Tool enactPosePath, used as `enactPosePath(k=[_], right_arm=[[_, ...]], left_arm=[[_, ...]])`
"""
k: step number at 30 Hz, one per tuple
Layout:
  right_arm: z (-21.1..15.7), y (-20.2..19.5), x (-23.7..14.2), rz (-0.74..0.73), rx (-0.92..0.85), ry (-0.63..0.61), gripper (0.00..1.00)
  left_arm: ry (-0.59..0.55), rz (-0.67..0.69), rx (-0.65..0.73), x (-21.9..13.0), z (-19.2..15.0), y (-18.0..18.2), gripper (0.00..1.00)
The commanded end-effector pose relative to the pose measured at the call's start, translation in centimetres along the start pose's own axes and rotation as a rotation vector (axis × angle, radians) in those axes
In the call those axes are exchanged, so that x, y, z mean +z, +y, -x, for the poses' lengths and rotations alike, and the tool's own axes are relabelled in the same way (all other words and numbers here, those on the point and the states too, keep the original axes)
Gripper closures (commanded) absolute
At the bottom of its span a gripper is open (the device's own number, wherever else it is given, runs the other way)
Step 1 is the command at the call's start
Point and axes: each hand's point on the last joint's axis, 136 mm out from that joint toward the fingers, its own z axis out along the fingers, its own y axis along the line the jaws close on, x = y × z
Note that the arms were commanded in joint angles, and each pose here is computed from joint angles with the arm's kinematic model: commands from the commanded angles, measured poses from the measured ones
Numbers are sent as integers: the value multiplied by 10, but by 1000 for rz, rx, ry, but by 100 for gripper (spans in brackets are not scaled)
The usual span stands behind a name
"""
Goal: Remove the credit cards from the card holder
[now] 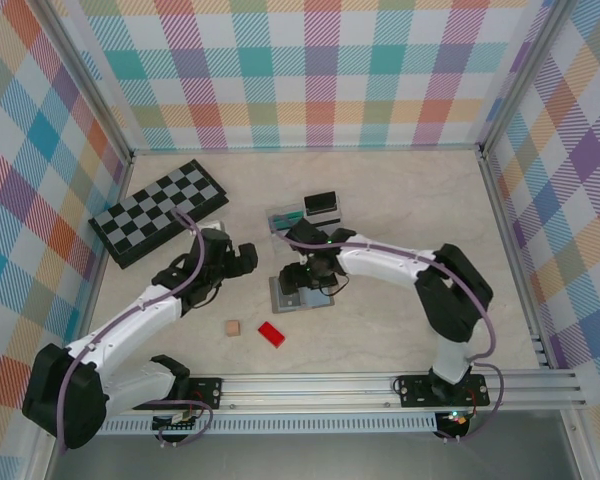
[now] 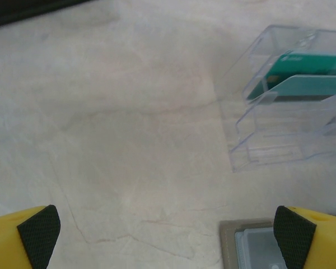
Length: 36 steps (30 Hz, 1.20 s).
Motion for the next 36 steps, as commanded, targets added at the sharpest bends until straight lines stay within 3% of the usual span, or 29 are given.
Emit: enactPosePath(k=[1, 4, 13, 17, 22, 28, 36], right_arm=[[-6, -12, 4, -125, 2, 46, 25], [-11, -16, 11, -163, 2, 81, 25], [-25, -33, 29, -252, 9, 159, 24], [-31, -37, 35, -264, 19, 175, 26], [-37, -42, 45, -270, 33, 195, 35], [-40, -40, 49, -249, 42, 197, 41], [-41, -37, 50, -195, 70, 185, 43]], left_arm=[[3, -5, -227, 9, -15, 11, 0], [30, -26, -289, 13, -31, 14, 0], [53, -67, -289, 7, -44, 15, 2], [92, -145, -294, 4, -47, 0, 10], [200, -277, -299, 4, -59, -27, 32], [334, -422, -328, 5, -72, -60, 50], [428, -482, -362, 10, -85, -80, 62]])
